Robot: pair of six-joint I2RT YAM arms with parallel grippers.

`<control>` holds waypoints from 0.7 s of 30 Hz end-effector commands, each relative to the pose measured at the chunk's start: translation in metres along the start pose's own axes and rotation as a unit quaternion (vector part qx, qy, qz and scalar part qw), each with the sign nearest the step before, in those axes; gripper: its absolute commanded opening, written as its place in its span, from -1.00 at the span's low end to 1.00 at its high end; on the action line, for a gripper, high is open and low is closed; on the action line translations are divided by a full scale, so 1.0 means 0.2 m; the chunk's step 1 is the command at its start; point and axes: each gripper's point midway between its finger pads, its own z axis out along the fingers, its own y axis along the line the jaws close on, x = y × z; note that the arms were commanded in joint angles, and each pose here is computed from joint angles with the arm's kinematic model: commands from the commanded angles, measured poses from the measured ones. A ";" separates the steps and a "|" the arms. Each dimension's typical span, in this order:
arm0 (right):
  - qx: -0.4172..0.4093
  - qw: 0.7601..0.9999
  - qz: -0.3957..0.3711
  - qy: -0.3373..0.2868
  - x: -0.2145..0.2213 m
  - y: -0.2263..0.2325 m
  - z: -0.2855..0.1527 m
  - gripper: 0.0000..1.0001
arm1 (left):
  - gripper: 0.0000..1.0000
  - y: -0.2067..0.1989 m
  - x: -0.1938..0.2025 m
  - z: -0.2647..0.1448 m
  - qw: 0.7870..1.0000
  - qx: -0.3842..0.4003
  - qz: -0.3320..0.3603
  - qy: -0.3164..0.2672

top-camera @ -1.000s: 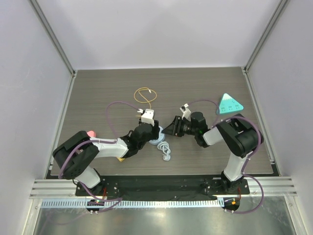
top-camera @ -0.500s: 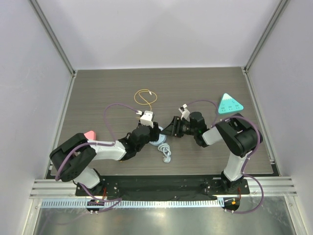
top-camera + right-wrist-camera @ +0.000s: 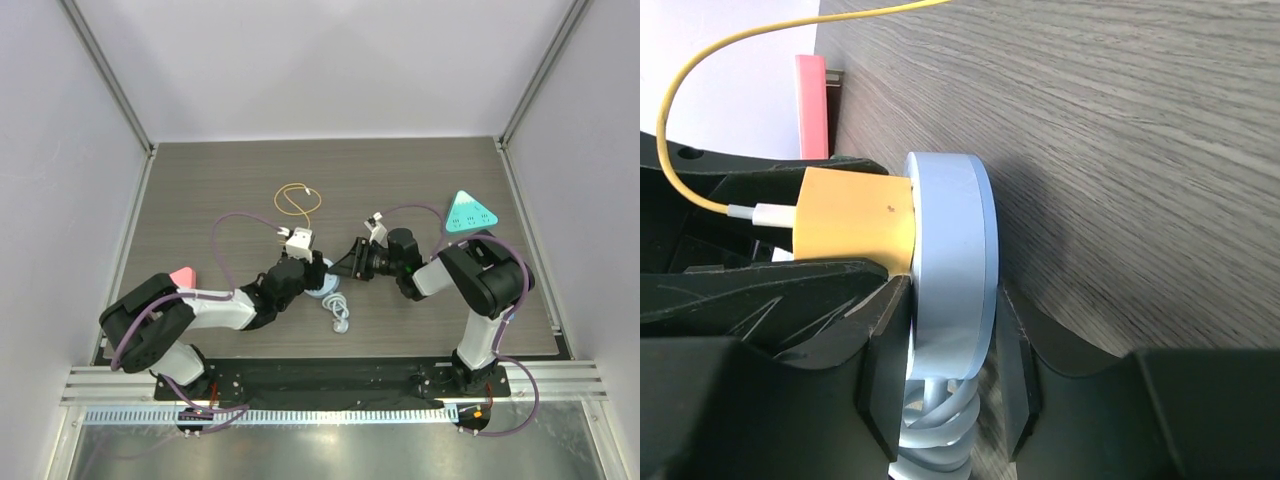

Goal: Pull the plug off the socket

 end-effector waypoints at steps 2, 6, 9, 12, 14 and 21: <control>0.057 0.998 -0.009 -0.020 -0.04 -0.11 0.02 -0.98 | -1.00 -0.11 -0.28 -0.04 0.994 0.034 -0.040 -0.097; 0.142 0.990 -0.001 -0.017 -0.03 -0.26 -0.02 -0.98 | -0.99 -0.10 -0.31 -0.08 0.992 0.033 -0.044 -0.116; 0.205 0.978 0.003 -0.021 -0.04 -0.36 -0.04 -0.98 | -1.00 -0.16 -0.35 -0.09 0.991 0.038 -0.020 -0.127; 0.242 0.970 0.008 -0.010 -0.03 -0.45 -0.04 -0.98 | -1.00 -0.21 -0.35 -0.07 0.995 0.027 0.005 -0.095; 0.250 0.968 0.017 -0.001 0.00 -0.46 -0.05 -0.98 | -1.00 -0.23 -0.39 -0.08 0.995 0.030 -0.005 -0.094; 0.234 0.972 0.029 0.004 0.01 -0.43 -0.04 -0.98 | -1.00 -0.23 -0.50 -0.14 0.993 0.028 -0.019 -0.112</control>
